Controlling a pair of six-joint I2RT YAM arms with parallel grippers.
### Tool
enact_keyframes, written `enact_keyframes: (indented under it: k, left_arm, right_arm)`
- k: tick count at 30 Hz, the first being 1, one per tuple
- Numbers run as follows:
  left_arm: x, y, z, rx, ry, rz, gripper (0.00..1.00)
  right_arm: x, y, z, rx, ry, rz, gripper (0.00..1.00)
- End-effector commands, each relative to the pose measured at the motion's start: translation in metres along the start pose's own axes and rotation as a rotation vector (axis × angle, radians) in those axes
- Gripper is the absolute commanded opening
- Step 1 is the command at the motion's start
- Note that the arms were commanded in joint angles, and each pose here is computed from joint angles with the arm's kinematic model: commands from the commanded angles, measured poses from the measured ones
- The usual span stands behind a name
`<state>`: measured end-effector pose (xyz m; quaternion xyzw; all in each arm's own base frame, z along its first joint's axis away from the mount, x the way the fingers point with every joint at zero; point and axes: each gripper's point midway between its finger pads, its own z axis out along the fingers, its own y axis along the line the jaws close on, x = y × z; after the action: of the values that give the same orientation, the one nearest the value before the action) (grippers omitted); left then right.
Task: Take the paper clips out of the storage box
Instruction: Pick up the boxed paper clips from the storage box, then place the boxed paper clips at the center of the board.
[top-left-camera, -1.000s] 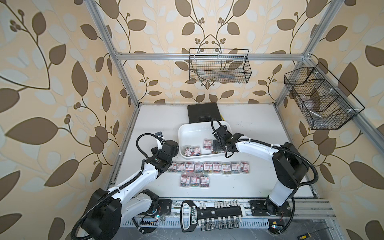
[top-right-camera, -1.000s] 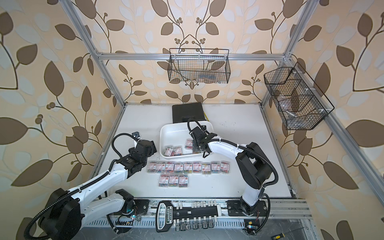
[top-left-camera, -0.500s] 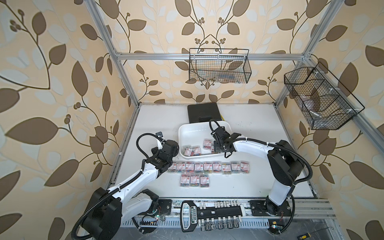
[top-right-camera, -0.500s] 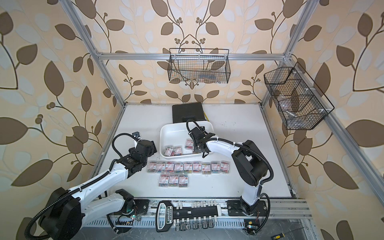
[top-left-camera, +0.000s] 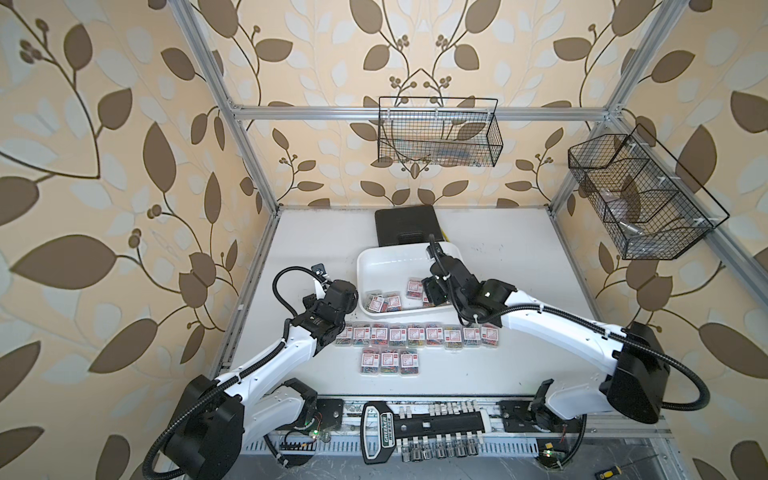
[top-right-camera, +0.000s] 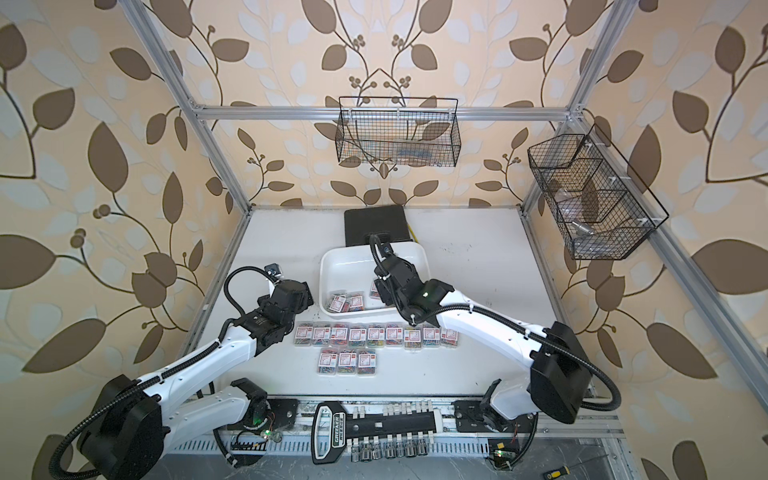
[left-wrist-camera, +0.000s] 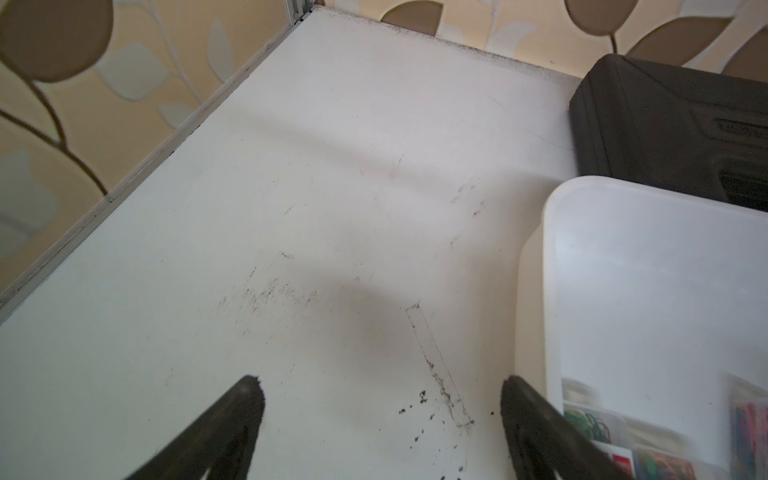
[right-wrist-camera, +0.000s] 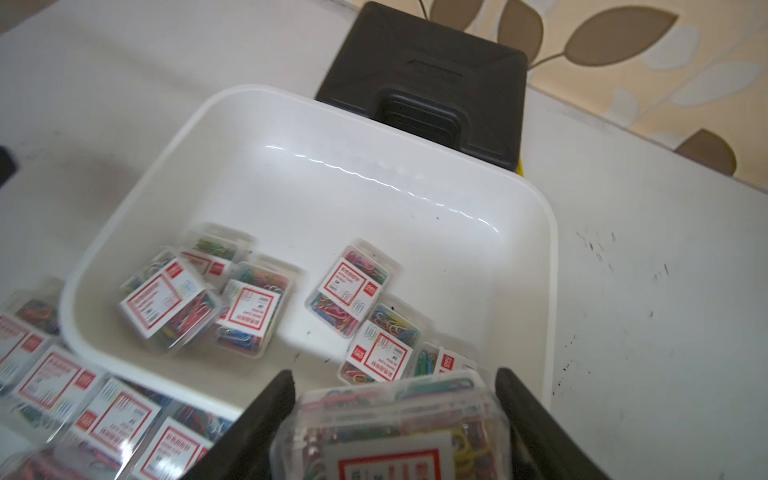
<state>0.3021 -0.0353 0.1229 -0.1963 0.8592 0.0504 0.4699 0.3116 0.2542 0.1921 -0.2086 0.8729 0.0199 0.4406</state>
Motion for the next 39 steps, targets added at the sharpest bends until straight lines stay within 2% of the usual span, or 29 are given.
enact_keyframes:
  k: [1, 4, 8, 11, 14, 17, 21, 26, 31, 39]
  left_arm:
    - [-0.01, 0.001, 0.001, -0.019, -0.025, -0.011, 0.92]
    - [-0.011, 0.0, 0.001, -0.022, -0.022, -0.008, 0.92]
    - [-0.01, 0.0, 0.002, -0.026, -0.018, -0.005, 0.92]
    - [-0.01, 0.001, 0.002, -0.024, -0.019, -0.007, 0.92]
    - [-0.01, 0.001, 0.001, -0.023, -0.021, -0.009, 0.92]
    - [-0.01, 0.002, 0.001, -0.02, -0.022, -0.009, 0.92]
    - [-0.01, 0.0, 0.0, -0.012, -0.022, -0.009, 0.92]
    - [-0.01, 0.0, 0.0, -0.007, -0.025, -0.01, 0.92]
    - [-0.01, 0.001, -0.001, -0.007, -0.031, -0.014, 0.93]
    - [-0.01, 0.001, -0.001, -0.008, -0.028, -0.012, 0.93]
  right_arm:
    - [0.023, 0.018, 0.003, -0.014, -0.01, -0.247, 0.41]
    - [0.045, 0.047, -0.006, -0.056, -0.027, -0.399, 0.41]
    - [0.07, 0.085, -0.021, -0.259, 0.03, -0.488, 0.43]
    - [0.085, 0.097, -0.026, -0.333, 0.05, -0.528, 0.41]
    - [0.098, 0.106, -0.03, -0.306, -0.002, -0.616, 0.4]
    - [0.106, 0.112, -0.029, -0.329, -0.016, -0.641, 0.4]
    - [0.117, 0.11, -0.021, -0.295, 0.02, -0.724, 0.39]
    - [0.139, 0.112, -0.023, -0.352, 0.083, -0.797, 0.4]
    - [0.164, 0.114, -0.018, -0.347, 0.151, -0.887, 0.4]
    - [0.18, 0.12, -0.014, -0.399, 0.216, -0.898, 0.45]
